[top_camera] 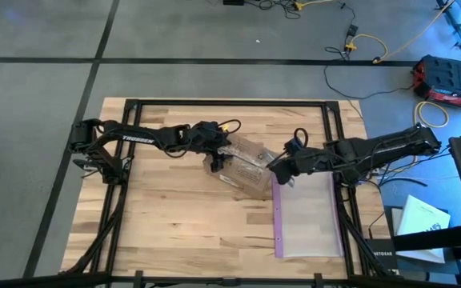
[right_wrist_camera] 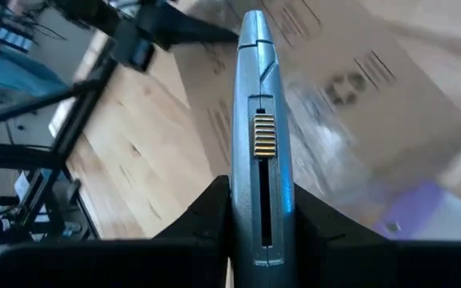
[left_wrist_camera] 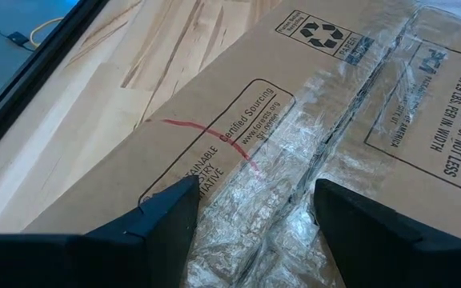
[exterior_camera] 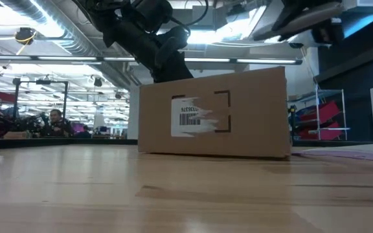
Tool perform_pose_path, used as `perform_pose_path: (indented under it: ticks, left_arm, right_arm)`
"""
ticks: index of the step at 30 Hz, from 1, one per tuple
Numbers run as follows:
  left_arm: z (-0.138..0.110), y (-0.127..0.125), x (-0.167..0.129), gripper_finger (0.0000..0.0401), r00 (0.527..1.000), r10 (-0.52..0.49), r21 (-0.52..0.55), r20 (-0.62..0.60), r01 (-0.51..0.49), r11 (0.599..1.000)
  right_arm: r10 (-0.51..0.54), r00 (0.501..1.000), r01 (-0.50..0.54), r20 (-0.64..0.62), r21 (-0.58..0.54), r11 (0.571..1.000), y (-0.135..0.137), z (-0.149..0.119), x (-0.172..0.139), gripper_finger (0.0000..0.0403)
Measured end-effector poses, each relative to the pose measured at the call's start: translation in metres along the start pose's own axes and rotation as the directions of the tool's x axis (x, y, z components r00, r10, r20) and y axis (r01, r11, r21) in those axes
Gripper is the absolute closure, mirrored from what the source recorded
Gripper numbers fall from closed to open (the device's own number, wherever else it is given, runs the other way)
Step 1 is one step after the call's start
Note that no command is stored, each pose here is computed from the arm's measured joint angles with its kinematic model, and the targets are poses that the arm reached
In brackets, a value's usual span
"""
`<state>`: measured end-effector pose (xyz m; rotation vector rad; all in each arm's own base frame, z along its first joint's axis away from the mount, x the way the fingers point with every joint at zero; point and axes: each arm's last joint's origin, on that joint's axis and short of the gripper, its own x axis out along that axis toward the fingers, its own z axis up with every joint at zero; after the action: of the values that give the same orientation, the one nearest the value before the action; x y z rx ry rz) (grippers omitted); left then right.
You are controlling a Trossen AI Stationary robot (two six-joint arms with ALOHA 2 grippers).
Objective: Unpack boxes
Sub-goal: Open the cardboard box using the cutter
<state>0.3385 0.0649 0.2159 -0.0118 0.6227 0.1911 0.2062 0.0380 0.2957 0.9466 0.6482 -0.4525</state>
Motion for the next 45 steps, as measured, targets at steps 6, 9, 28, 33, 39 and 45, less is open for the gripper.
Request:
perform_pose_path:
  ticks: [6, 9, 28, 33, 39, 45]
  left_arm:
    - [0.0, 0.0, 0.0, 0.0164, 1.0, 0.0, 0.0, 0.0, 0.0, 1.0]
    - [0.0, 0.0, 0.0, 0.0164, 1.0, 0.0, 0.0, 0.0, 0.0, 1.0]
    - [0.012, -0.01, -0.002, 0.0164, 0.999, -0.023, 0.069, 0.042, 0.02, 0.997]
    - [0.036, -0.022, -0.009, 0.0164, 0.991, -0.054, 0.264, 0.122, 0.02, 0.964]
    - [0.054, -0.029, -0.013, 0.0164, 0.966, -0.083, 0.374, 0.246, -0.015, 0.927]
    - [0.048, -0.016, -0.006, 0.0164, 0.979, -0.047, 0.369, 0.201, -0.031, 0.929]
  right_arm:
    - [-0.088, 0.992, 0.099, -0.087, 0.13, 0.987, -0.016, -0.005, -0.015, 0.0341]
    - [-0.107, 0.986, 0.126, -0.127, 0.15, 0.981, -0.019, -0.007, -0.015, 0.0341]
    - [-0.135, 0.977, 0.192, -0.168, 0.393, 0.899, -0.015, -0.022, -0.013, 0.0341]
    - [-0.145, 0.974, 0.206, -0.173, 0.424, 0.882, -0.016, -0.023, -0.013, 0.0341]
    - [-0.103, 0.98, 0.183, -0.169, 0.576, 0.797, -0.008, -0.027, -0.008, 0.0341]
    - [-0.083, 0.985, 0.161, -0.153, 0.623, 0.765, 0.0, -0.037, -0.003, 0.0341]
